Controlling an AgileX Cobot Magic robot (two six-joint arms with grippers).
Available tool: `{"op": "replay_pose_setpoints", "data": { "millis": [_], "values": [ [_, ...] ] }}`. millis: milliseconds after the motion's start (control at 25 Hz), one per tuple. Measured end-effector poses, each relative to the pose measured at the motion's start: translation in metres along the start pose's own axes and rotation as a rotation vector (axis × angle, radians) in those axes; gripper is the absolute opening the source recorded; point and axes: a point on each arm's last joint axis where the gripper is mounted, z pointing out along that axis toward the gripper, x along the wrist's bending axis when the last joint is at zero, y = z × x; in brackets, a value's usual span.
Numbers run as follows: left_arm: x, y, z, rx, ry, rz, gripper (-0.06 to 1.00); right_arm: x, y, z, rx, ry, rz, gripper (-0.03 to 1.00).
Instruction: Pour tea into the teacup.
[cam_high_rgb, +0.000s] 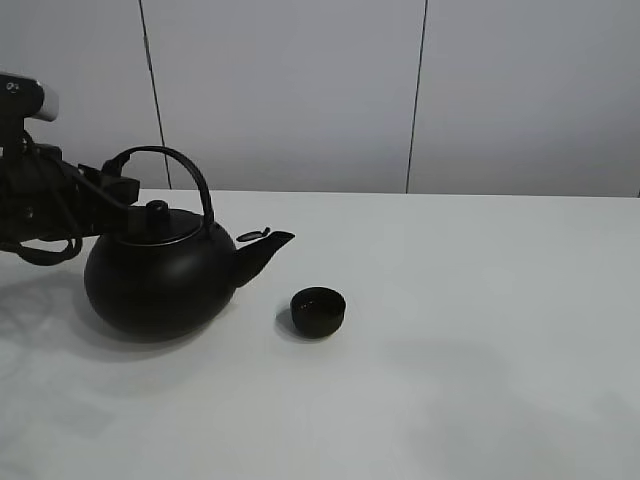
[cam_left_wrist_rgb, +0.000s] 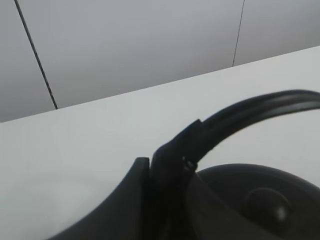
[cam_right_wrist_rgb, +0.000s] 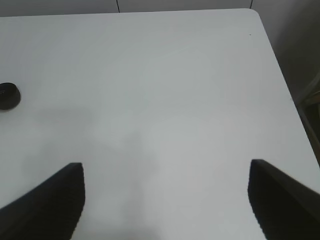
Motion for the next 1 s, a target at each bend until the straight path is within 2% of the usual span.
{"op": "replay_pose_setpoints", "data": {
  "millis": [240,760,1000],
  "values": [
    [-0.0001,-0.0032,-0.0001,0.035,-0.001,0.0,0.1,0.0,0.0,0.0,0.0,0.0,0.0,0.61],
    [-0.0003,-0.0038,-0.0003,0.046,-0.004,-0.003,0.11,0.0,0.0,0.0,0.0,0.0,0.0,0.61],
    [-0.0037,-0.0019,-0.0055,-0.002,-0.028,-0.06,0.22,0.0,0.0,0.0,0.0,0.0,0.0,0.61]
  ]
}}
